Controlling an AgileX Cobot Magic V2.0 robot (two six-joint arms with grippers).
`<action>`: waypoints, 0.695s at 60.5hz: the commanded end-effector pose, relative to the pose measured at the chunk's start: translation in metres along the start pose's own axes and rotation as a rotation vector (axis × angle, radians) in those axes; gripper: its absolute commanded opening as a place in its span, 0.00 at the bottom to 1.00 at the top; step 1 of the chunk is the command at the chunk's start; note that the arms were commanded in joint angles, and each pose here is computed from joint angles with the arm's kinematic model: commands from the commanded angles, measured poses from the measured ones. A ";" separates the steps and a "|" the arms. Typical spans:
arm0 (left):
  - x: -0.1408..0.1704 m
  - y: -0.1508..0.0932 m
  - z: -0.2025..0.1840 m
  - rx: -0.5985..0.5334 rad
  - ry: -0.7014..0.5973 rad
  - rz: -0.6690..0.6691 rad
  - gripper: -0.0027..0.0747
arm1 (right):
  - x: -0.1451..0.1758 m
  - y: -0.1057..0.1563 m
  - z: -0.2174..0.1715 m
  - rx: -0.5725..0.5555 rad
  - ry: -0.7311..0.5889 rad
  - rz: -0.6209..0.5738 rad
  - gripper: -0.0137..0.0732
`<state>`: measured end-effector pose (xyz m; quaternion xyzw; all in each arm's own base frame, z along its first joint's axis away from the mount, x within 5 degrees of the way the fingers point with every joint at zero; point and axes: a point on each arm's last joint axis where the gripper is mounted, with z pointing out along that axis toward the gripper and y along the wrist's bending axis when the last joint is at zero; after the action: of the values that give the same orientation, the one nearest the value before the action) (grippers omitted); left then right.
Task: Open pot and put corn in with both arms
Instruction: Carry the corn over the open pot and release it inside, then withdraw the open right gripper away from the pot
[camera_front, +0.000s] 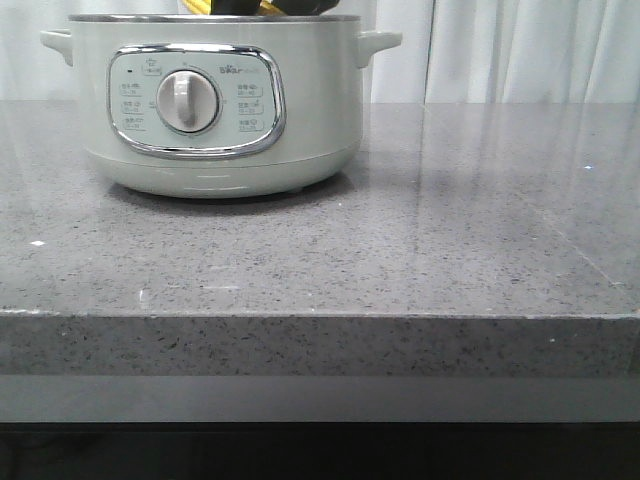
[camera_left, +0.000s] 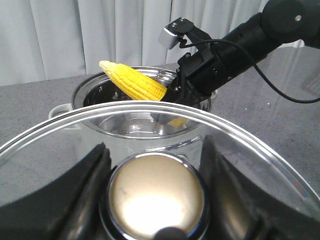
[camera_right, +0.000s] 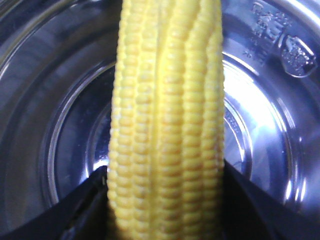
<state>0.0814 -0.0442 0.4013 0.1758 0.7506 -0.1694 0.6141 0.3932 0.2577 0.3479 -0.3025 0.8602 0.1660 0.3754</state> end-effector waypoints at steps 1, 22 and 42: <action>-0.024 -0.001 -0.008 0.006 -0.186 -0.018 0.26 | -0.024 0.003 -0.035 0.016 -0.147 -0.021 0.76; -0.024 -0.001 -0.008 0.006 -0.186 -0.018 0.26 | -0.030 0.008 -0.067 0.011 -0.168 -0.030 0.78; -0.024 -0.001 -0.008 0.006 -0.186 -0.018 0.26 | -0.021 0.021 -0.133 -0.009 -0.205 -0.023 0.78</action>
<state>0.0814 -0.0442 0.4013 0.1758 0.7506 -0.1694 0.6141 0.3410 0.2273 0.4144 -0.3098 0.8463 0.1750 0.3965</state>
